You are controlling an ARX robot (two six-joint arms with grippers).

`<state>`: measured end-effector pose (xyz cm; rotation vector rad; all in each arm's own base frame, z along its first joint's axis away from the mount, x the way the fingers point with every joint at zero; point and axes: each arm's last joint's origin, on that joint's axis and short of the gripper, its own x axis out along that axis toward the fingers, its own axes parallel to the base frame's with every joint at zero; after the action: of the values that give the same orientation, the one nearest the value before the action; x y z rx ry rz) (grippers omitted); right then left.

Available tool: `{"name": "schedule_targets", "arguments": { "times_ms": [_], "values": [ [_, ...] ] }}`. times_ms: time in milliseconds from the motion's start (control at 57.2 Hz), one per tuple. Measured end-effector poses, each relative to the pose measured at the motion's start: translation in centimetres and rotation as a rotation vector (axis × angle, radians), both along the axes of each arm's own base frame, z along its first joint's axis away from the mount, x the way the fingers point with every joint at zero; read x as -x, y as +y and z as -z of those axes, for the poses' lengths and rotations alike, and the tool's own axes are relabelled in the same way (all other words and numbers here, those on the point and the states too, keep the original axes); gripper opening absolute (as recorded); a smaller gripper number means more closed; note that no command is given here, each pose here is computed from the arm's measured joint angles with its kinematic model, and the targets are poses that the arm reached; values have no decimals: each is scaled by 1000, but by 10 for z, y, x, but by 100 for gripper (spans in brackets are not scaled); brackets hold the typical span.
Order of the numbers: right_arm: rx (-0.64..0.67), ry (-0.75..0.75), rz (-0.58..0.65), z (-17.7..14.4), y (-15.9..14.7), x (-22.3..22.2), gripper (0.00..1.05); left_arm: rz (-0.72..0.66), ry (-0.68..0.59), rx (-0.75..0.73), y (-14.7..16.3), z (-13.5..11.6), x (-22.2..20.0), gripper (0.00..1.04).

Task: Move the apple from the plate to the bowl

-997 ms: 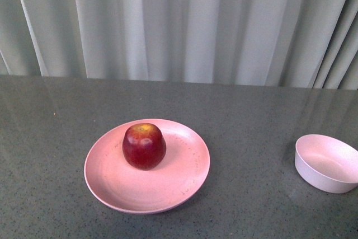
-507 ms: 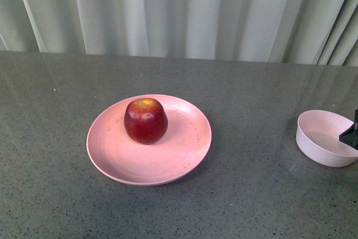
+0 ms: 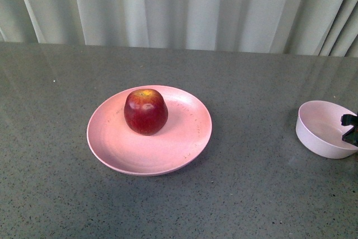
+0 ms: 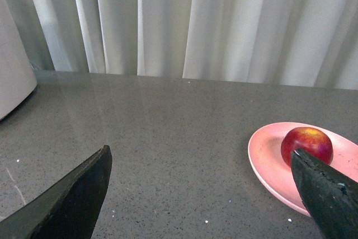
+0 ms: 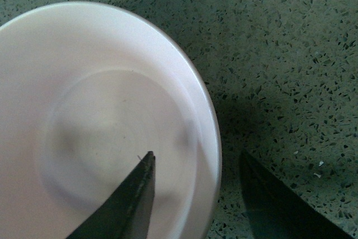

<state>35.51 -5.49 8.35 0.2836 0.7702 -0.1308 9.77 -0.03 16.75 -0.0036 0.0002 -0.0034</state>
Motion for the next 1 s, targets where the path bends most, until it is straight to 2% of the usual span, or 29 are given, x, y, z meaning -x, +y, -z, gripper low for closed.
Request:
{"name": "schedule_targets", "arguments": {
  "times_ms": [87, 192, 455, 647, 787, 997],
  "values": [
    [-17, 5, -9, 0, 2, 0, 22, 0, 0, 0, 0, 0, 0, 96],
    [-44, 10, -14, -1, 8, 0, 1, 0, 0, 0, 0, 0, 0, 96],
    [-88, 35, -82, -8, 51, -6, 2, 0, 0, 0, 0, 0, 0, 96],
    [-98, 12, -145, -25, 97, -24, 2, 0, 0, 0, 0, 0, 0, 96],
    [-90, 35, -175, -23, 118, -34, 2, 0, 0, 0, 0, 0, 0, 96],
    [-70, 97, -169, -8, 129, -36, 2, 0, 0, 0, 0, 0, 0, 96]
  ]
}}
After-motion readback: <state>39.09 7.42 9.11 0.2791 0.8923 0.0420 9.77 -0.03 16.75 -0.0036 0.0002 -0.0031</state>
